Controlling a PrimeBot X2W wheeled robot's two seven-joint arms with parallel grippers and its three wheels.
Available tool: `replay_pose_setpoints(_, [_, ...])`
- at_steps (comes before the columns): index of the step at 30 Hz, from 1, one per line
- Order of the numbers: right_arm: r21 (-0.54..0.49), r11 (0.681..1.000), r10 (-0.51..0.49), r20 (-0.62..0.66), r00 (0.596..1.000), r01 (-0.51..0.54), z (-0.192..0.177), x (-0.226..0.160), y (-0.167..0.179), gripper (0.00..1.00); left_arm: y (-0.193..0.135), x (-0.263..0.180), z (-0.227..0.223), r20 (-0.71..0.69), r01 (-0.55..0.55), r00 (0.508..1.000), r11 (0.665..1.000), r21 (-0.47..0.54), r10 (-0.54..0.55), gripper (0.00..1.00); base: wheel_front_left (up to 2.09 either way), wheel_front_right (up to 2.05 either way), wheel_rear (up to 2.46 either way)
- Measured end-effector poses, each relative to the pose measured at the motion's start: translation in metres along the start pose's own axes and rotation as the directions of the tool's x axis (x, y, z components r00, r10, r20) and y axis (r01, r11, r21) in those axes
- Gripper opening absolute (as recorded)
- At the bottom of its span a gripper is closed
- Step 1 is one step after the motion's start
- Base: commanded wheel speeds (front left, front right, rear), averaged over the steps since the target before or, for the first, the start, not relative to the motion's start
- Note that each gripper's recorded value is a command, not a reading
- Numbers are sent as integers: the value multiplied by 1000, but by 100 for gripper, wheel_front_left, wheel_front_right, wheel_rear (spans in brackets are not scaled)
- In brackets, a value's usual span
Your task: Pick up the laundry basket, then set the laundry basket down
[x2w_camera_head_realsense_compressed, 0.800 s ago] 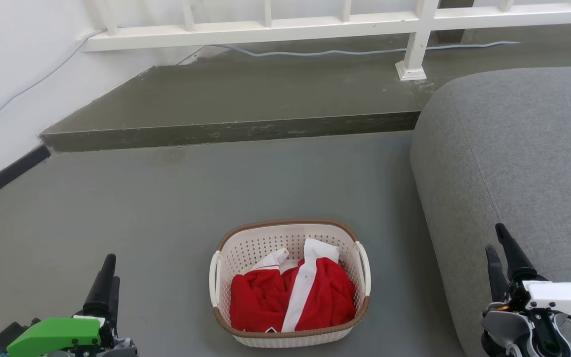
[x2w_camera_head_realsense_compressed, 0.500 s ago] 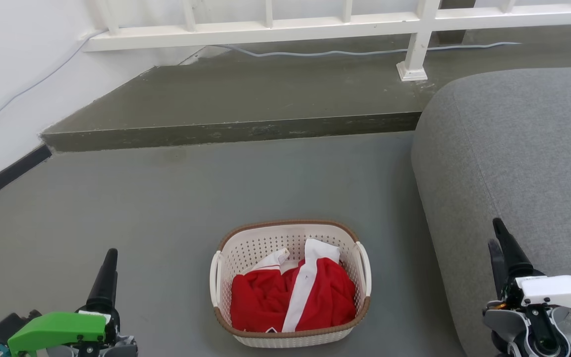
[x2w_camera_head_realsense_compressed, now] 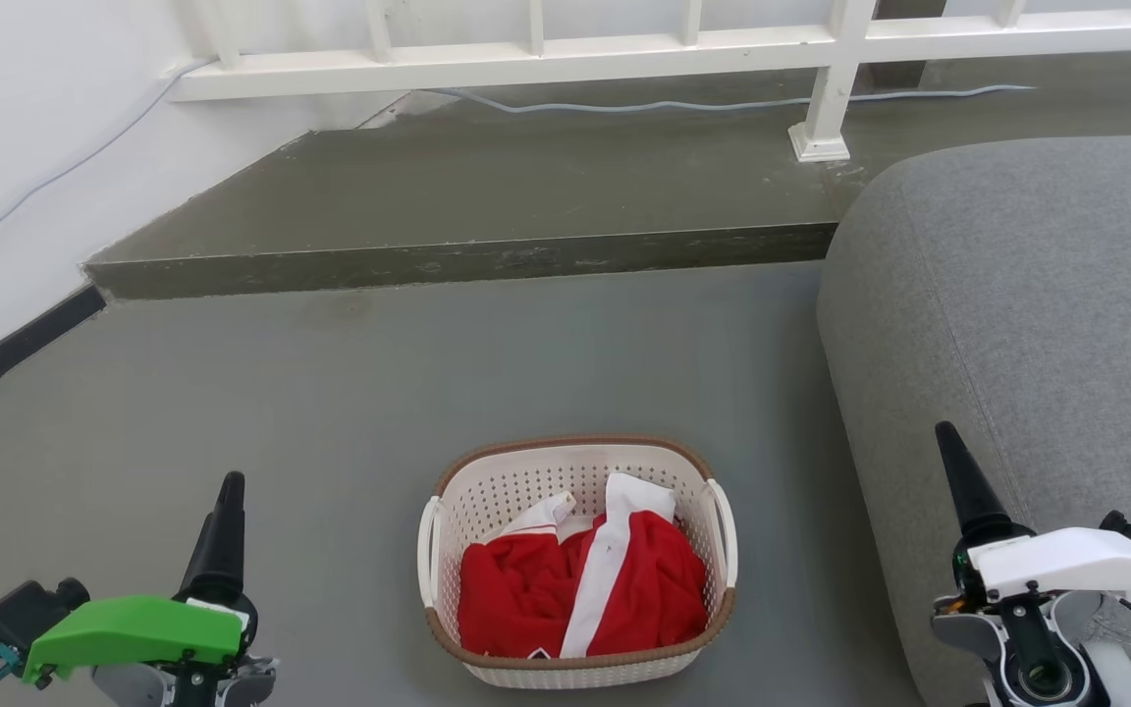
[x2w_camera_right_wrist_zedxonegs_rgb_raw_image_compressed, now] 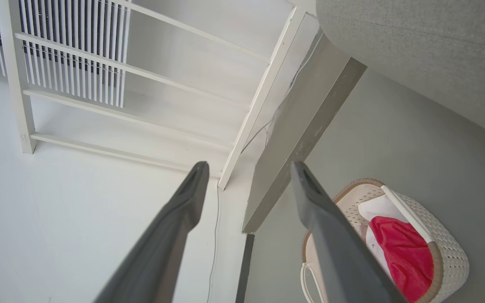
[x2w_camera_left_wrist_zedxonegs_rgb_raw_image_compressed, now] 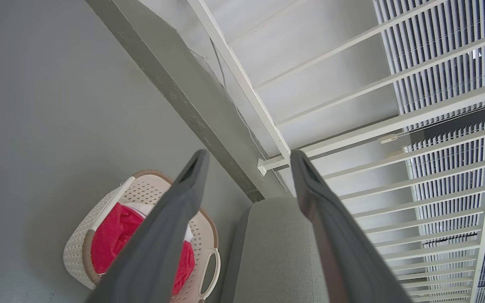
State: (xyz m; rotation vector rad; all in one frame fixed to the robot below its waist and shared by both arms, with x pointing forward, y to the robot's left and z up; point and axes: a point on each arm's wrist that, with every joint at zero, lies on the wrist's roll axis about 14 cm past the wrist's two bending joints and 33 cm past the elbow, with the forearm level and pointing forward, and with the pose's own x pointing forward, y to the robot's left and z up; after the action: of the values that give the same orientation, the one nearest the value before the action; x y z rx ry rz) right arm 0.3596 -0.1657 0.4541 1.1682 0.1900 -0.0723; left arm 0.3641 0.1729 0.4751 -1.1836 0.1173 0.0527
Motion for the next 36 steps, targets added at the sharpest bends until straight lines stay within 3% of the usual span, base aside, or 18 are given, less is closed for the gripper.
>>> replay_pose_setpoints(10, [-155,988,11,-19,1000,-14,-10,1,7,100,-10,-1,-3,-5,26,1000,978,209,-25,100,0,0,0])
replay_pose_setpoints(17, [-244,970,18,-21,1000,-22,-13,0,11,100,-11,-4,-8,-11,26,1000,955,297,-23,100,0,0,0])
replay_pose_setpoints(36, [-475,878,58,-16,998,-58,-22,-1,24,100,-24,-13,-13,9,50,998,837,544,-65,100,0,0,0])
